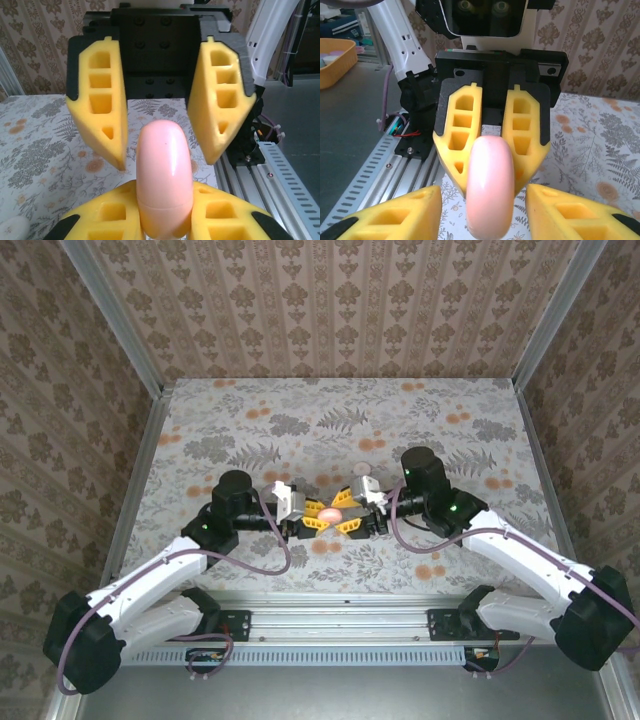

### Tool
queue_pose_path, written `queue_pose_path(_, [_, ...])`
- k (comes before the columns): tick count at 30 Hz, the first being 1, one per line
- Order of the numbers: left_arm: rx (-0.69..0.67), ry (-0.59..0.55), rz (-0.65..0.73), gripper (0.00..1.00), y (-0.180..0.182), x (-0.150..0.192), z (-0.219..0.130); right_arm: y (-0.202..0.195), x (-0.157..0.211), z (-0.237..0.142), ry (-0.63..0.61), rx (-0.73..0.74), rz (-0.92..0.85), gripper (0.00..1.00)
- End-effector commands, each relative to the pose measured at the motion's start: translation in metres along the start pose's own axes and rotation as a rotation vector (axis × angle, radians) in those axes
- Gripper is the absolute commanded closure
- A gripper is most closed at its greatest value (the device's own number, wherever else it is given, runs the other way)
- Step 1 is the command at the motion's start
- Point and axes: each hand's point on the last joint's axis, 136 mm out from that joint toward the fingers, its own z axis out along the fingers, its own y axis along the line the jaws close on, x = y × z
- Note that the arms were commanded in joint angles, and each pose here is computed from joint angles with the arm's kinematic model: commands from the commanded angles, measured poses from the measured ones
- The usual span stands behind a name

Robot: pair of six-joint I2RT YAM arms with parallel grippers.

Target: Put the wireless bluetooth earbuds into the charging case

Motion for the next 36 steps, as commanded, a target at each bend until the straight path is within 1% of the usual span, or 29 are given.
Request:
queue_pose_path(1, [-0.011,-0.008,0.067,0.85,-0.002,-0.012,-0.002,-0.004,-0.012,-0.002,0.007,0.046,-0.032,0.5])
queue_pose_path(9, [-0.013,-0.004,0.069,0.85,-0.002,-0.011,-0.003,-0.008,-0.018,0.004,0.008,0.038,-0.035,0.49])
queue_pose_path(21, [-0.013,-0.005,0.084,0.86,-0.004,-0.013,-0.004,-0.02,-0.015,0.007,0.036,0.087,-0.017,0.48])
queue_pose_path(25, [-0.01,-0.002,0.086,0.89,-0.004,-0.013,-0.004,-0.028,-0.015,0.006,0.04,0.128,-0.011,0.49])
queue_pose_path(36, [-0.01,0.019,0.079,0.9,-0.003,-0.006,-0.003,-0.052,-0.029,-0.006,-0.021,0.202,0.054,0.5])
